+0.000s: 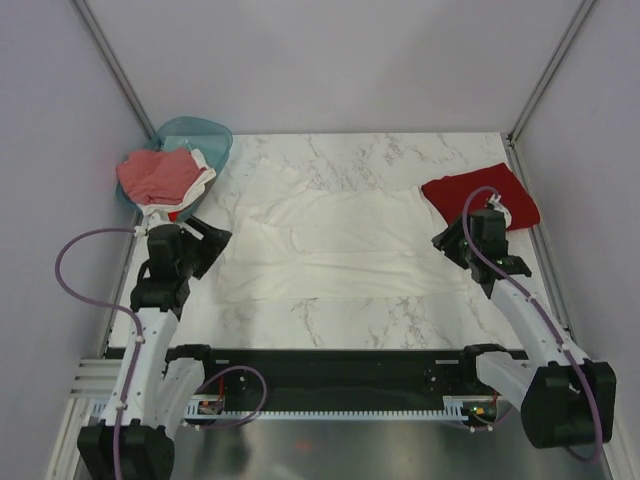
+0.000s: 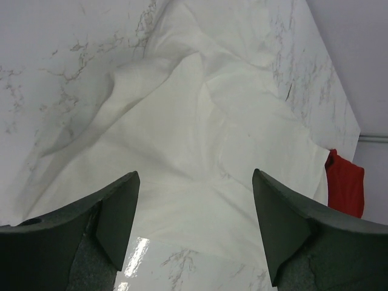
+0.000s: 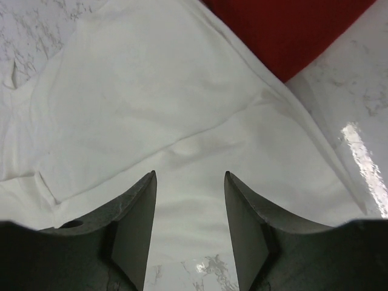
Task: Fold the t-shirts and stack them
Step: Fold the tshirt
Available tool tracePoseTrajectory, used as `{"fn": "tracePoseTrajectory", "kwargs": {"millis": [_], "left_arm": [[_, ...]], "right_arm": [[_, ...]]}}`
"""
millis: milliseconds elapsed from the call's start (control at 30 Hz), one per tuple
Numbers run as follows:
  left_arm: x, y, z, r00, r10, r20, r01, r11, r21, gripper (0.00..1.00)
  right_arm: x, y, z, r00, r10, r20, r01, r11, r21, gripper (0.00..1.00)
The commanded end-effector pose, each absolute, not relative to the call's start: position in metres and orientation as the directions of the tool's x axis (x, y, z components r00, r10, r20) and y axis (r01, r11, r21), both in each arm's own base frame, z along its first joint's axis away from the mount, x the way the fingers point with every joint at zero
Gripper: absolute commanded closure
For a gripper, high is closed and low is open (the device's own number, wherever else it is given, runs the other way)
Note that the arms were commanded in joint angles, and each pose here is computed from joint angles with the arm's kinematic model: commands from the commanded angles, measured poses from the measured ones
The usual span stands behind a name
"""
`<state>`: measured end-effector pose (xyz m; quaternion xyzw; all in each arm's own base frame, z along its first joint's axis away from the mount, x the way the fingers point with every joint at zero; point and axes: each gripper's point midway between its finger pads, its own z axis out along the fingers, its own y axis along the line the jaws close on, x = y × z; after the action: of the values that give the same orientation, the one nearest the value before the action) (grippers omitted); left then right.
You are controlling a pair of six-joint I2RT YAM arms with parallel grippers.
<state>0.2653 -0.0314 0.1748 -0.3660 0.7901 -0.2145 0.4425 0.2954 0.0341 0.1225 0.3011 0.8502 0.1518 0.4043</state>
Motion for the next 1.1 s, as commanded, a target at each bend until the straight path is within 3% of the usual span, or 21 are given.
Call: {"fn": "tracePoseTrajectory", "kwargs": {"millis": [0, 300, 567, 767, 1067], "left_arm": [[0.294, -0.045, 0.175, -0.419, -0.714, -0.56, -0.3, 0.691, -0.657, 0.18], [0.345, -0.086, 0.162, -0.537, -0.645, -0.544, -0.148, 0.707, -0.692, 0.18], [0.385, -0.112, 0.15, -0.536, -0.667, -0.518, -0.174, 0.688, -0.705, 0.2], [0.406, -0.119, 0.127, -0.532, -0.678, -0.507, -0.212, 0.687, -0.695, 0.2], [0.411, -0.109, 0.085, -0.562, -0.688, -0.458, -0.312, 0.69, -0.654, 0.2]], "right_arm": [[0.332, 0.049, 0.139, -0.465, 0.616, -0.636, 0.344, 0.787, 0.511, 0.44], [0.405, 0.048, 0.135, -0.442, 0.617, -0.651, 0.399, 0.785, 0.473, 0.44], [0.463, 0.041, 0.104, -0.418, 0.684, -0.597, 0.438, 0.728, 0.527, 0.48], [0.501, 0.034, 0.048, -0.445, 0.71, -0.546, 0.512, 0.702, 0.495, 0.51], [0.531, -0.016, 0.048, -0.343, 0.728, -0.593, 0.598, 0.656, 0.46, 0.46]]}}
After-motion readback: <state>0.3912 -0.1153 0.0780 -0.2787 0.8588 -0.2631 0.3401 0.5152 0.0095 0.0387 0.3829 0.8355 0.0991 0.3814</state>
